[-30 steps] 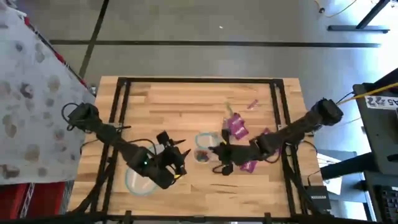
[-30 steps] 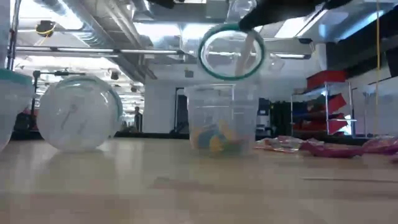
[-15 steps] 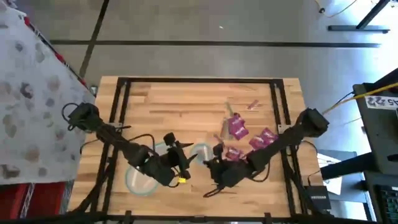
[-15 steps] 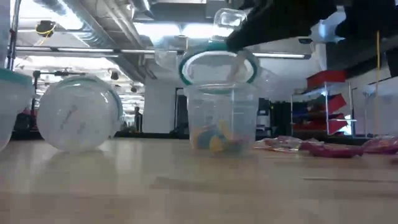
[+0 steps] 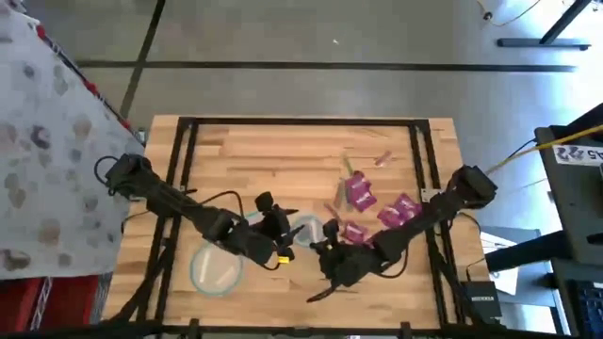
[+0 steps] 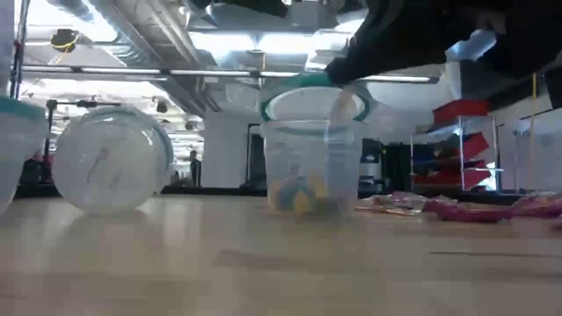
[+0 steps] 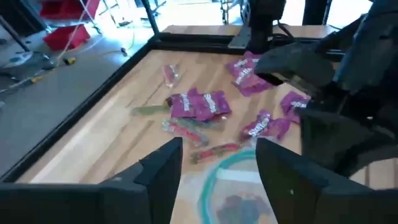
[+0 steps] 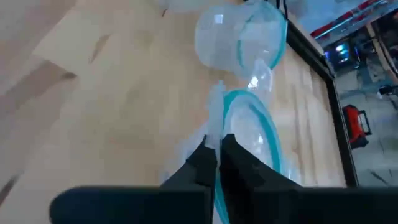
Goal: Sort candy
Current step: Close the top small transparent bin
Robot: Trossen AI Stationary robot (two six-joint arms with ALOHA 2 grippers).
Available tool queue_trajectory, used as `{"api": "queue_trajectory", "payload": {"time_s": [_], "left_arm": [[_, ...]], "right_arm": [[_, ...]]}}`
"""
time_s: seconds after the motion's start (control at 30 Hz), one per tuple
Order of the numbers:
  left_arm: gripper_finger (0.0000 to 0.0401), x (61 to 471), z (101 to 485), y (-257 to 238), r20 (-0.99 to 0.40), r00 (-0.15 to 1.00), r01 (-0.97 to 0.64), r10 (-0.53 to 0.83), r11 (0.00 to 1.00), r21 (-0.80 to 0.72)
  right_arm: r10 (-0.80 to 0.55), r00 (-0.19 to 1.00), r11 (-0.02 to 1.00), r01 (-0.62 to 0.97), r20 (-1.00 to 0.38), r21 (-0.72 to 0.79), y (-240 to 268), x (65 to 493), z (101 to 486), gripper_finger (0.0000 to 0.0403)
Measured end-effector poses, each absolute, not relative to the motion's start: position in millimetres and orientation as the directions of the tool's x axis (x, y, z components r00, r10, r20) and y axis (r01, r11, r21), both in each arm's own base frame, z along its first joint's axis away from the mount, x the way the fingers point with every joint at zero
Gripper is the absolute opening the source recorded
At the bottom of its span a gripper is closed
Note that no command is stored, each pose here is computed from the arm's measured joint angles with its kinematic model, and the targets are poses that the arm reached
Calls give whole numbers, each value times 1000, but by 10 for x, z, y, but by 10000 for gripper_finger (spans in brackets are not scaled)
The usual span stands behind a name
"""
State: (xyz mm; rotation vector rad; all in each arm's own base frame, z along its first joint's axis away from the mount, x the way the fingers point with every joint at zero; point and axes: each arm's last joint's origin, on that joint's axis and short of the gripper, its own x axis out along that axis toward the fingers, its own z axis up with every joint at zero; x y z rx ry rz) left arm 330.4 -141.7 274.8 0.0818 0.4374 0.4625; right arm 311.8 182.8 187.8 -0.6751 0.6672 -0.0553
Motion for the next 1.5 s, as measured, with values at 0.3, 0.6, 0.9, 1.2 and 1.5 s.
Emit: {"api": "queue_trajectory", "payload": {"time_s": [0.3, 0.6, 0.9, 1.2, 1.5], "left_arm": [[189, 3343, 2669, -1418, -403, 793, -412, 456, 890, 195], [189, 3393, 2600, -1397, -418, 787, -390, 455, 890, 234], [189, 3631, 2326, -1241, -494, 772, -328, 399, 917, 227], [189, 3886, 1977, -932, -614, 739, -244, 278, 960, 141], [189, 3932, 1887, -855, -636, 717, -260, 286, 956, 136]], "right_arm": [[-344, 799, 735, -97, -493, -671, 1804, 3139, 1889, 0], [-311, 772, 734, -176, -555, -656, 1834, 3190, 1656, 0], [-297, 770, 744, -185, -565, -642, 1842, 3195, 1631, 1], [-257, 764, 753, -225, -592, -618, 1855, 3188, 1628, 22], [-236, 755, 756, -253, -612, -603, 1826, 3119, 1750, 151]]}}
